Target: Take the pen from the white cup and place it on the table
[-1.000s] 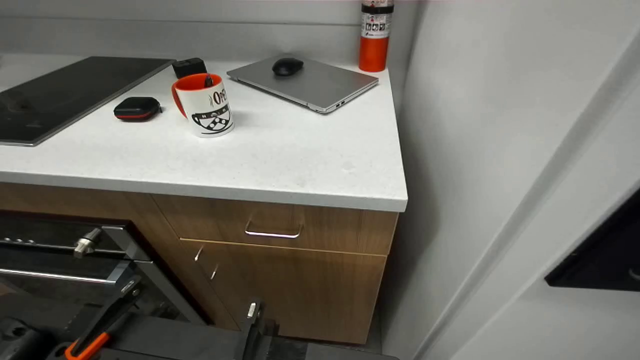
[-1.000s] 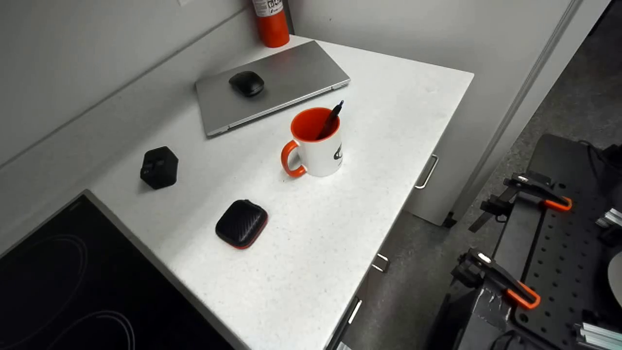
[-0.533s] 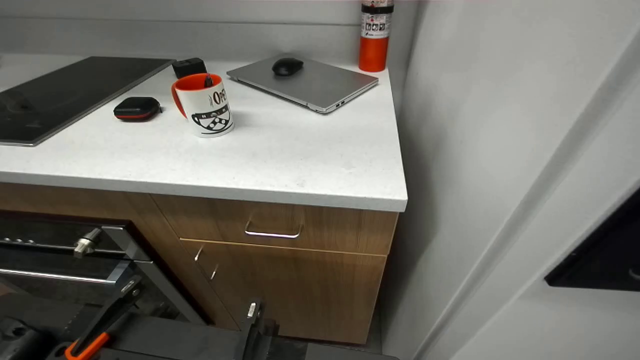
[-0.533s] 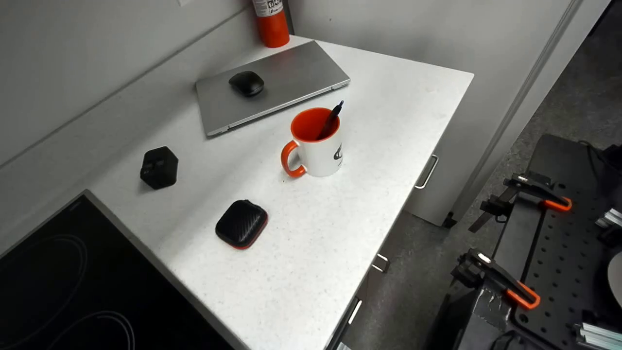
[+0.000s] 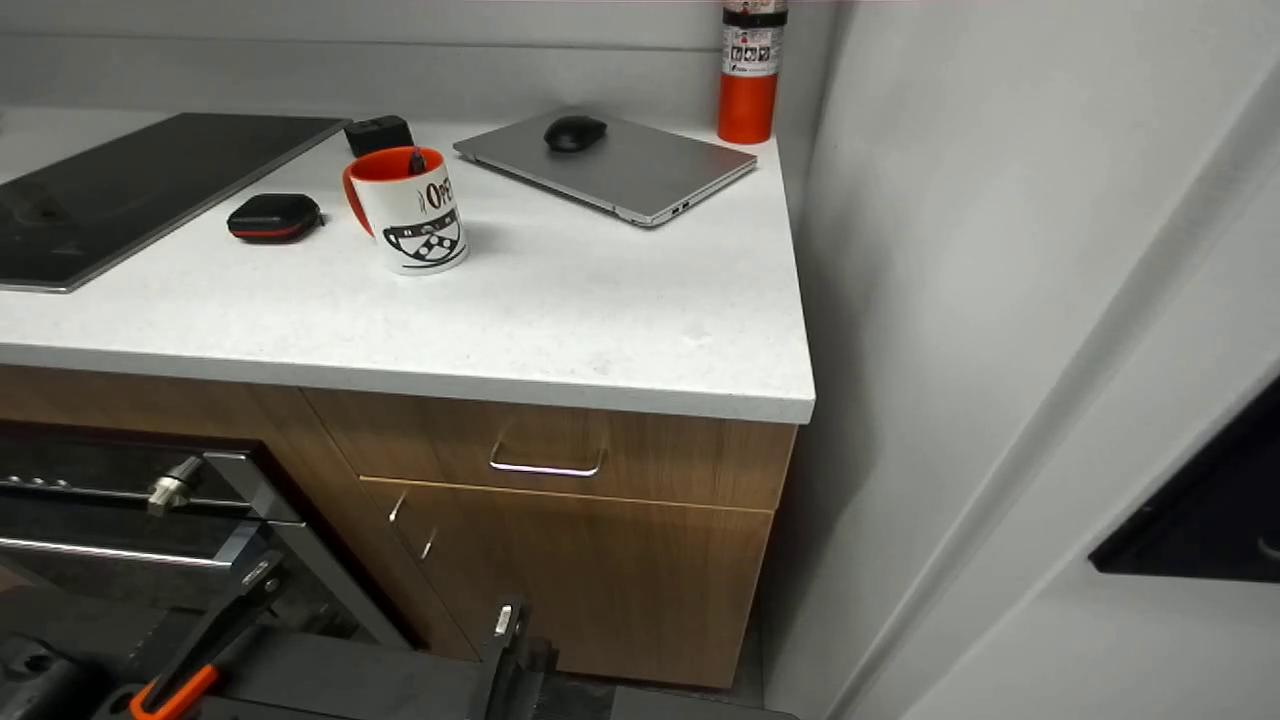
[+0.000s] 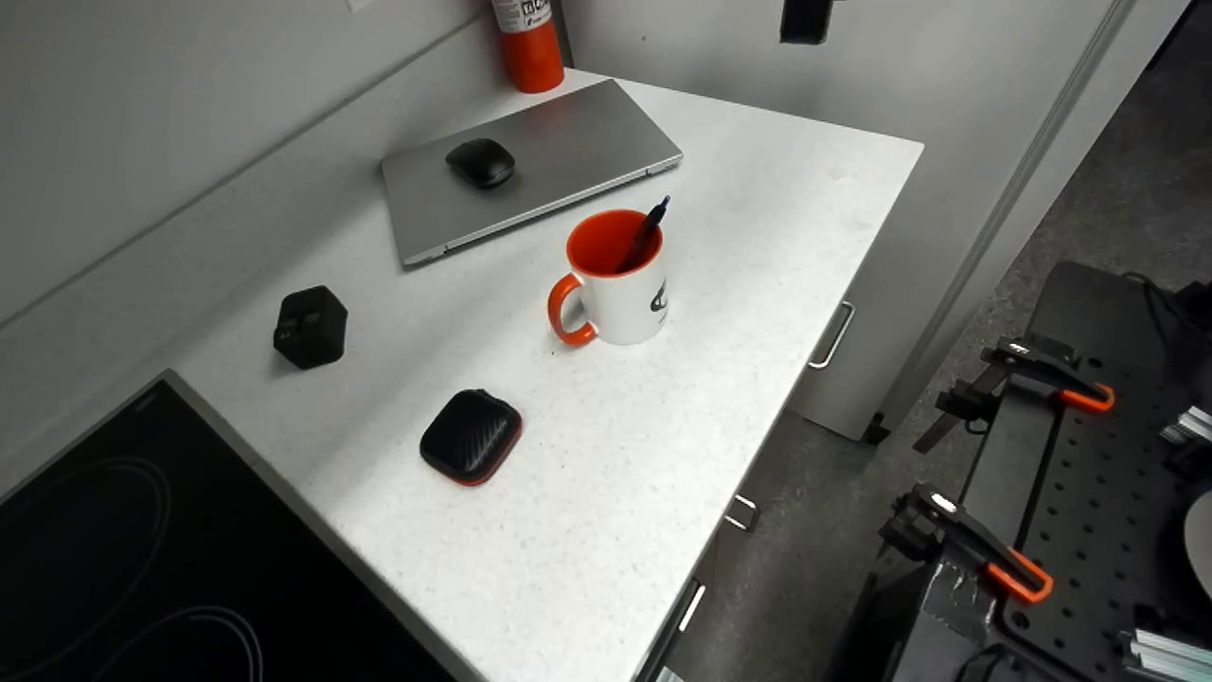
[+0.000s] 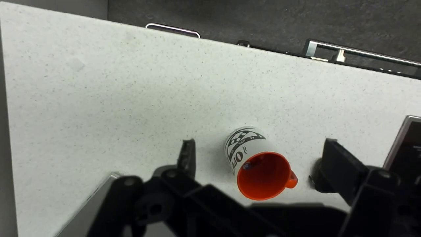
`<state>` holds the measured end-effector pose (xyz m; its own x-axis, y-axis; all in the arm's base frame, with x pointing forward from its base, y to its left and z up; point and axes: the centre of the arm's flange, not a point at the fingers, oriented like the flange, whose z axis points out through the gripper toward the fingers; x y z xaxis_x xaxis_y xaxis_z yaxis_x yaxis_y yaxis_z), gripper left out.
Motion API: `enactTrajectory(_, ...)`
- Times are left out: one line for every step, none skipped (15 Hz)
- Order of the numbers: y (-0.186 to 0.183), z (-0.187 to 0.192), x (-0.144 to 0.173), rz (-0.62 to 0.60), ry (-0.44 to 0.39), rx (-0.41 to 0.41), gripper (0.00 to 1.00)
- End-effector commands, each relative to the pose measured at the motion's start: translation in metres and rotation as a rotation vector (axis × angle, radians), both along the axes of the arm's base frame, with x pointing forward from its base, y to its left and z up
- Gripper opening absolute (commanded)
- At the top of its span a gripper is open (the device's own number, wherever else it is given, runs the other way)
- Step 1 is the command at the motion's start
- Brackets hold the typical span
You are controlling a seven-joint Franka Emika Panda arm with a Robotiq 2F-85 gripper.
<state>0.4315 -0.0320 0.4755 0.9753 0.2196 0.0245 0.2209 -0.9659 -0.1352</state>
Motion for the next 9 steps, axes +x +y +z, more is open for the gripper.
enactTrajectory(0.001,-0.007,0.006,-0.003,0.017,0.043,1.0)
enactTrajectory(0.0,-0.017,0.013,-0.021,0.014,0.06,1.0)
enactTrajectory(0.0,-0.031,0.022,-0.038,0.014,0.104,1.0)
enactTrajectory(0.002,-0.04,0.027,-0.058,0.014,0.143,1.0)
enactTrajectory(0.002,-0.049,0.033,-0.092,0.002,0.178,1.0)
enactTrajectory(0.0,-0.057,0.039,-0.127,-0.013,0.191,1.0)
enactTrajectory(-0.002,-0.066,0.046,-0.149,-0.016,0.215,1.0)
enactTrajectory(-0.004,-0.075,0.052,-0.176,-0.016,0.239,1.0)
enactTrajectory(-0.005,-0.085,0.057,-0.203,-0.016,0.258,1.0)
